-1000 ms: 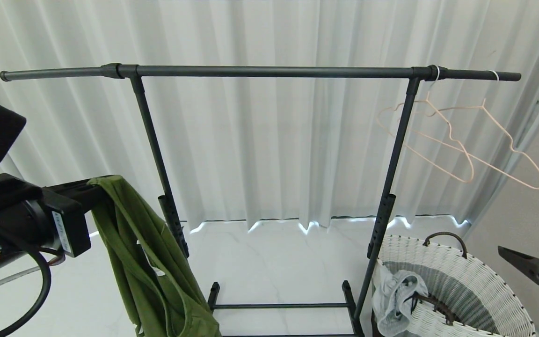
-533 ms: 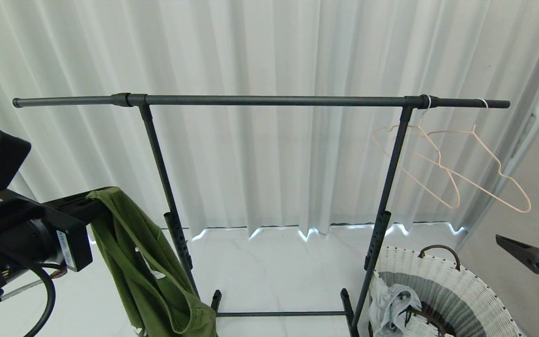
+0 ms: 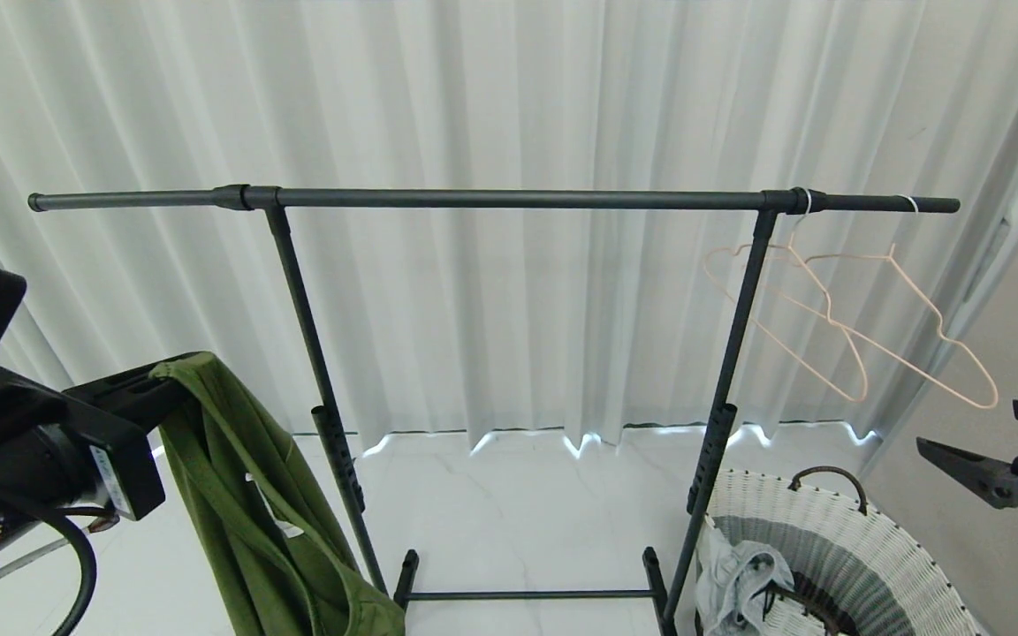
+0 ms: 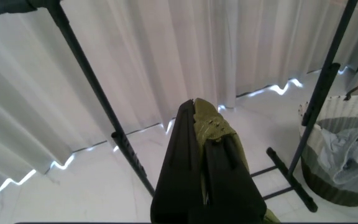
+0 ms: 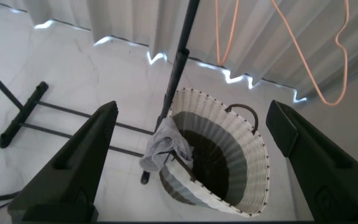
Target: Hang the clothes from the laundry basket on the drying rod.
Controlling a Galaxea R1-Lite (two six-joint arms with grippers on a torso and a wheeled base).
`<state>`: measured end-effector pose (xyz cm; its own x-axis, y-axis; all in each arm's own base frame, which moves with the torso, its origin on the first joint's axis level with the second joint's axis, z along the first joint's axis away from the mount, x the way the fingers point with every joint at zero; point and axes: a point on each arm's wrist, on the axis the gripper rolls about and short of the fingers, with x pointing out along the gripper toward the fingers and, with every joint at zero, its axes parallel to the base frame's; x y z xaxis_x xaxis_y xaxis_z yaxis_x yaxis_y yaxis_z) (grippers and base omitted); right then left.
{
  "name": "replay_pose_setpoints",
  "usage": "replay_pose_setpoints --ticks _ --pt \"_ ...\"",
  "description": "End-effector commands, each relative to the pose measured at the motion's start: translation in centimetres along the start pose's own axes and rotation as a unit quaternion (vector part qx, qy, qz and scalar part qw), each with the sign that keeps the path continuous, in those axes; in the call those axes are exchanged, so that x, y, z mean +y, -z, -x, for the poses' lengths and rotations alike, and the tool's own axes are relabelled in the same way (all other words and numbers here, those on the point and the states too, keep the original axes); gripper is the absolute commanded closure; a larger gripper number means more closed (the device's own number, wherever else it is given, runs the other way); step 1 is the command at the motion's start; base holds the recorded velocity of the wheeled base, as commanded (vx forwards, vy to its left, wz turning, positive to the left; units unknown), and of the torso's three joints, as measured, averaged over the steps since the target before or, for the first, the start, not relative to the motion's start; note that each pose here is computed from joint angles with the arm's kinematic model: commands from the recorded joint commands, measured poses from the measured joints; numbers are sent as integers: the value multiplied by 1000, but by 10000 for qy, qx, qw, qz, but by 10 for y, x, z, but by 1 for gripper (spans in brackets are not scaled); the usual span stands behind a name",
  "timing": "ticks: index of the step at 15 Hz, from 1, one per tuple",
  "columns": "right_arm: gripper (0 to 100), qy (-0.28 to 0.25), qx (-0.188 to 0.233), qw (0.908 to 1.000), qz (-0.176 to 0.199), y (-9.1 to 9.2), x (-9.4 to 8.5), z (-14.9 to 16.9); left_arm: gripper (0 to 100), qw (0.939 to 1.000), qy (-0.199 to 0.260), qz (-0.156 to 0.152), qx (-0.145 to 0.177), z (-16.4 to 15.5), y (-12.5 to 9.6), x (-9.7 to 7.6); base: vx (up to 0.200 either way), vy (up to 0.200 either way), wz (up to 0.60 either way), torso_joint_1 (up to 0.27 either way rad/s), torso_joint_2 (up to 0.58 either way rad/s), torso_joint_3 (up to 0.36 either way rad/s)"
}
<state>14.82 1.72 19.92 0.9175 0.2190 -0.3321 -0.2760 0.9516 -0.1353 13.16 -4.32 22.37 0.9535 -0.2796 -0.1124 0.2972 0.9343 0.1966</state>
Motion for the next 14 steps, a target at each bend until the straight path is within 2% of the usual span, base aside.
replay_pose_setpoints --ticks 1,4,6,8,14 --pt "0 -14 55 10000 -5 1 0 -2 100 10000 0 -7 4 1 2 0 0 0 0 0 0 0" --pt "0 -26 76 10000 -9 2 0 -3 100 10000 3 -32 58 1 6 -1 0 0 0 0 0 0" --pt "0 -36 90 10000 -8 3 1 -3 100 9999 -5 -48 99 1 8 -1 0 -200 0 2 2 2" --pt "0 -27 84 10000 -7 3 0 -2 100 9997 -50 -195 133 2 10 0 0 -200 0 0 0 2" --pt "0 -27 84 10000 -7 3 1 -2 100 9996 -70 -208 184 0 11 1 0 -200 0 6 2 -1"
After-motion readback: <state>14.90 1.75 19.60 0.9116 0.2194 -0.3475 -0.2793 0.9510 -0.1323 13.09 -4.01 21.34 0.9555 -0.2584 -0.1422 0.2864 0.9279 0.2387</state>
